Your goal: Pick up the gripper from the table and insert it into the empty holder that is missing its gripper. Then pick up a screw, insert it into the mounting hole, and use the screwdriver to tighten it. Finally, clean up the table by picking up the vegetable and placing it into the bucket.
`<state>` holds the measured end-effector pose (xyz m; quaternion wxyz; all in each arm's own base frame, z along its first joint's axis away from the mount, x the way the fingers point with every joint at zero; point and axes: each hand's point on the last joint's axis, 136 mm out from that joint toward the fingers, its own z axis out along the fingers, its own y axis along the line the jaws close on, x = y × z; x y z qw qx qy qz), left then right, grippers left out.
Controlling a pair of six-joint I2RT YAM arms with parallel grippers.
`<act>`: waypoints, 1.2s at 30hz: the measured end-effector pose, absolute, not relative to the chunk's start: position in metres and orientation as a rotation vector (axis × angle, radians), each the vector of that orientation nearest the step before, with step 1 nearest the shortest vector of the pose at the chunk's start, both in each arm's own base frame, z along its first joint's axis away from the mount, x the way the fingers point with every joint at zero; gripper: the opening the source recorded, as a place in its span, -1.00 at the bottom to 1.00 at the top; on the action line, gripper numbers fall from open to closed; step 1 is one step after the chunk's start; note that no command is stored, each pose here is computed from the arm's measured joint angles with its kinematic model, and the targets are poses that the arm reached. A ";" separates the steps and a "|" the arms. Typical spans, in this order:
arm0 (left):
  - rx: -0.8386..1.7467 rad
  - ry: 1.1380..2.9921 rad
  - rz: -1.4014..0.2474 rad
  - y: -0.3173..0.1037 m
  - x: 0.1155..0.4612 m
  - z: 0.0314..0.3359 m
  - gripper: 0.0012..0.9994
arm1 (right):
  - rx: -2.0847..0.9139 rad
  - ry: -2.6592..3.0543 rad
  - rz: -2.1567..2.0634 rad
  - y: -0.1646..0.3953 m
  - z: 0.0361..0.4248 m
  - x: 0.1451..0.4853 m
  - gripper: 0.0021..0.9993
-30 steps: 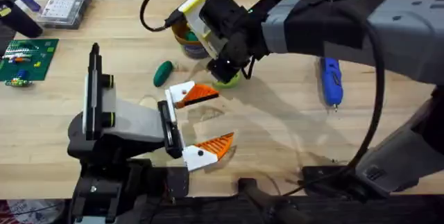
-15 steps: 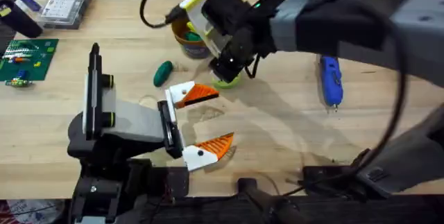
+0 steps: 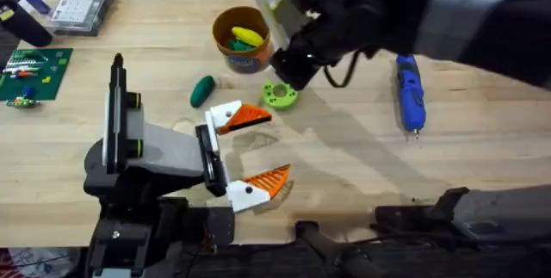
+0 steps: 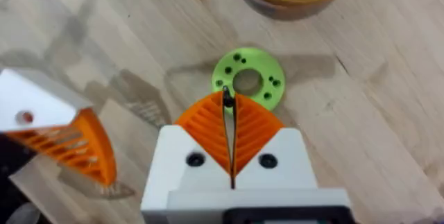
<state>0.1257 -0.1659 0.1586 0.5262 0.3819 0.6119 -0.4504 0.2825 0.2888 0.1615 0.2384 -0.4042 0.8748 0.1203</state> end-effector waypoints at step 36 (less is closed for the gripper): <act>0.914 1.463 -1.078 -0.166 0.126 0.159 0.97 | -1.463 2.225 0.481 0.332 0.275 0.150 -1.00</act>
